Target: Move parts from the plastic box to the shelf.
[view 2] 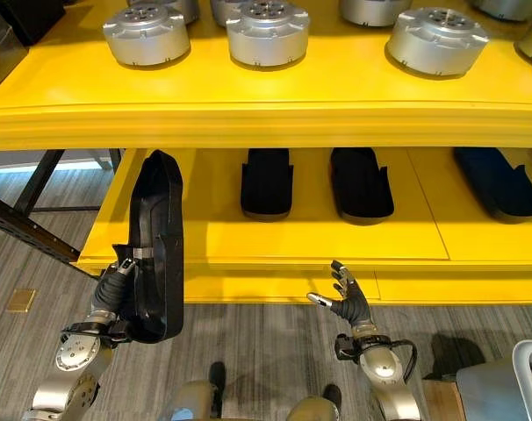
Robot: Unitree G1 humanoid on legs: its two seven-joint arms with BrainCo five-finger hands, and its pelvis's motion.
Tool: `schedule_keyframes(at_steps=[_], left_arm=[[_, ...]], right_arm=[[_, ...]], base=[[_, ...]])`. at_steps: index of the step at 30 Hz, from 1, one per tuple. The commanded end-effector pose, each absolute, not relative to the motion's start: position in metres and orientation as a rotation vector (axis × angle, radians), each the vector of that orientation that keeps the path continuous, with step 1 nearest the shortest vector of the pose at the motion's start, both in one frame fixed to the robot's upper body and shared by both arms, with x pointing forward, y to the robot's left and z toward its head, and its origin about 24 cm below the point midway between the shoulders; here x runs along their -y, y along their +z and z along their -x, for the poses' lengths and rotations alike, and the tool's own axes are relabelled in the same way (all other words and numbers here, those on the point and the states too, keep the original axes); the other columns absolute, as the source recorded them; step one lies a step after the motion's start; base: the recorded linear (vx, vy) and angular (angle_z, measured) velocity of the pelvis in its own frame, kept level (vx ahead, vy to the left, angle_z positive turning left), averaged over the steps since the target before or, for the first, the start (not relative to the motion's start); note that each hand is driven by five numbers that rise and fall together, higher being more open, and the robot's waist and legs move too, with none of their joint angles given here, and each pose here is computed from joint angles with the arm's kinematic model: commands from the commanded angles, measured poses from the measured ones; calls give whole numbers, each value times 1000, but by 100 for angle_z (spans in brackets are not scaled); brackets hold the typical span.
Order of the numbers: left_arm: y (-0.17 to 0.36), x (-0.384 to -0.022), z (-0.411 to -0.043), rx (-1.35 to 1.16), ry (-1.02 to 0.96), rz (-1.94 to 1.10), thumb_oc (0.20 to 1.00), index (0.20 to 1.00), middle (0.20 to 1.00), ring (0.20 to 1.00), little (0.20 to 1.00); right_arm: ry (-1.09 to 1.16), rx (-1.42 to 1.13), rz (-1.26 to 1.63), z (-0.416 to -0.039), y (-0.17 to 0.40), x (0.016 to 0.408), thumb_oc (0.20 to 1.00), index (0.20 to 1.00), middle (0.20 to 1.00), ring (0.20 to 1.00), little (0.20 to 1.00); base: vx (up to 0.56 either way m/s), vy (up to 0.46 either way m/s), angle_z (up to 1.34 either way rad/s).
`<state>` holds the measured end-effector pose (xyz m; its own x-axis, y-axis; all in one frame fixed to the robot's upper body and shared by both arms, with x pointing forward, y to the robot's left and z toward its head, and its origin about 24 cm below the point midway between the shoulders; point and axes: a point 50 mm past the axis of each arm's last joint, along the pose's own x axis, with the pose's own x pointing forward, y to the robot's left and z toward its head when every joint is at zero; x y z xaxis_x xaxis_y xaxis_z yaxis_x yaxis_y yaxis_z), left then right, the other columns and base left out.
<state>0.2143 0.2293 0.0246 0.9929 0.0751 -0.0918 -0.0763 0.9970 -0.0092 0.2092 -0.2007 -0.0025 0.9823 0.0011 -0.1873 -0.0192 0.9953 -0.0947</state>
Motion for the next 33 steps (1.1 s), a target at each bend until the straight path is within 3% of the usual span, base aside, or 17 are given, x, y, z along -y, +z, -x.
schedule_keyframes(at_steps=[1,10,26,33], left_arm=[[68,-234,-223,141,83,-29,200,200,200,200,200],[56,-225,-220,97,52,3,200,200,200,200,200],[41,-216,-215,36,55,92,200,200,200,200,200],[54,-218,-223,91,99,103,200,200,200,200,200]], right_arm=[[94,-69,125,-222,18,191,1000,1000,1000,1000,1000],[110,-87,147,-217,16,196,1000,1000,1000,1000,1000],[81,-103,212,-211,20,219,1000,1000,1000,1000,1000],[45,-102,228,-215,21,224,1000,1000,1000,1000,1000]], base=[[72,287,-47],[75,119,-23],[20,-139,7],[51,176,-4]])
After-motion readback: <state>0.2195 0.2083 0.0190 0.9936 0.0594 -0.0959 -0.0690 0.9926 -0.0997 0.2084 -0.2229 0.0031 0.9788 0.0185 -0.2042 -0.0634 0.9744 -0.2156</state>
